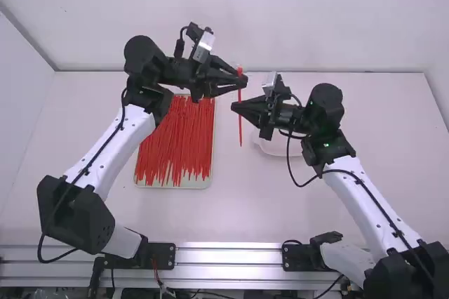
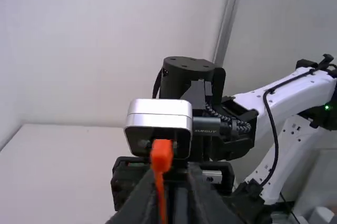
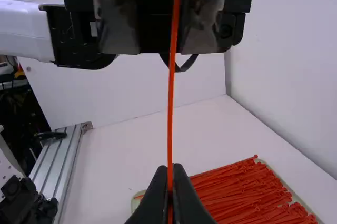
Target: Fasten the cable tie
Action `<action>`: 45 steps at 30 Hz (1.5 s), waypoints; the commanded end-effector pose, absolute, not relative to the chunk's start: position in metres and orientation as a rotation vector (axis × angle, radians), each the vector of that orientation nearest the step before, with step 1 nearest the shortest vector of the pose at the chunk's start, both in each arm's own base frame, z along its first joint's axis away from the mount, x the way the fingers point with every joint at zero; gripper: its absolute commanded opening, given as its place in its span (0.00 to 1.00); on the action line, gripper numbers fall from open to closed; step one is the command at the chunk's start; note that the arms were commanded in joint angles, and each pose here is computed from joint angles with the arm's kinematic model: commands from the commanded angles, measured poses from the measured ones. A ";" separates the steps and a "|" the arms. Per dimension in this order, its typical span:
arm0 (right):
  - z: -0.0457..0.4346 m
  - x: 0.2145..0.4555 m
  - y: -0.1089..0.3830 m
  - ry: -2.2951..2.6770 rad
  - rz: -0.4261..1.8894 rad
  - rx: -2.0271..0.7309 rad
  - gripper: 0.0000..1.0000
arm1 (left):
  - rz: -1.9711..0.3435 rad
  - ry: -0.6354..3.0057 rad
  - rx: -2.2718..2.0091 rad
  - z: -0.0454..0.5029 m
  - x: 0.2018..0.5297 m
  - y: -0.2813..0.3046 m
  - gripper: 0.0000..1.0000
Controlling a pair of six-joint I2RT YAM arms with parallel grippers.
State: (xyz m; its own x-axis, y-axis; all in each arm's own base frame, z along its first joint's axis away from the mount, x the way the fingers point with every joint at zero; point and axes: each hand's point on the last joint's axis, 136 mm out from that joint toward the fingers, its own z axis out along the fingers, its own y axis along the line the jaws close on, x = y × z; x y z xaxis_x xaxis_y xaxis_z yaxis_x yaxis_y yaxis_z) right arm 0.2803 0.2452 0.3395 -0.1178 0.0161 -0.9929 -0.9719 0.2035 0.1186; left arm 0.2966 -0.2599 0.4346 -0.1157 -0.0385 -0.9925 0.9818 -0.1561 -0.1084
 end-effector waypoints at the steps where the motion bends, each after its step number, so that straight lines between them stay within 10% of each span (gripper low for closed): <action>1: 0.353 0.278 0.247 1.347 1.144 -1.013 0.00 | -1.427 1.151 1.252 0.448 0.289 -0.260 0.02; 7: 0.350 0.280 0.245 1.366 1.143 -1.002 0.01 | -1.421 1.158 1.219 0.452 0.293 -0.259 0.02; 16: 0.337 0.280 0.244 1.440 1.171 -0.991 0.46 | -1.389 1.184 1.080 0.478 0.311 -0.241 0.02; 23: 0.327 0.270 0.254 1.437 1.169 -1.052 0.50 | -1.402 1.232 1.044 0.507 0.312 -0.233 0.02; 31: 0.324 0.268 0.255 1.452 1.181 -1.055 0.49 | -1.400 1.274 1.003 0.528 0.312 -0.231 0.02; 34: 0.323 0.267 0.255 1.459 1.185 -1.053 0.36 | -1.407 1.281 1.011 0.530 0.309 -0.233 0.02; 37: 0.323 0.267 0.255 1.462 1.187 -1.051 0.00 | -1.407 1.283 1.011 0.530 0.309 -0.233 0.02; 42: 0.323 0.268 0.255 1.463 1.184 -1.049 0.00 | -1.401 1.276 1.010 0.530 0.310 -0.233 0.03; 45: 0.324 0.269 0.255 1.462 1.176 -1.044 0.00 | -1.387 1.271 0.991 0.531 0.314 -0.233 0.43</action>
State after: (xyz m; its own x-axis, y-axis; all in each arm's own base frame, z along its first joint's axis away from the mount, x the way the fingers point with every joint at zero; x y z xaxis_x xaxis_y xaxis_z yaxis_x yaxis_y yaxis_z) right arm 0.2681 0.2543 0.3129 -0.2047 -0.0628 -0.9768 -0.9661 0.1736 0.1912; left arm 0.3161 -0.2339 0.5207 -0.2402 -0.1103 -0.9644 0.9703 0.0031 -0.2420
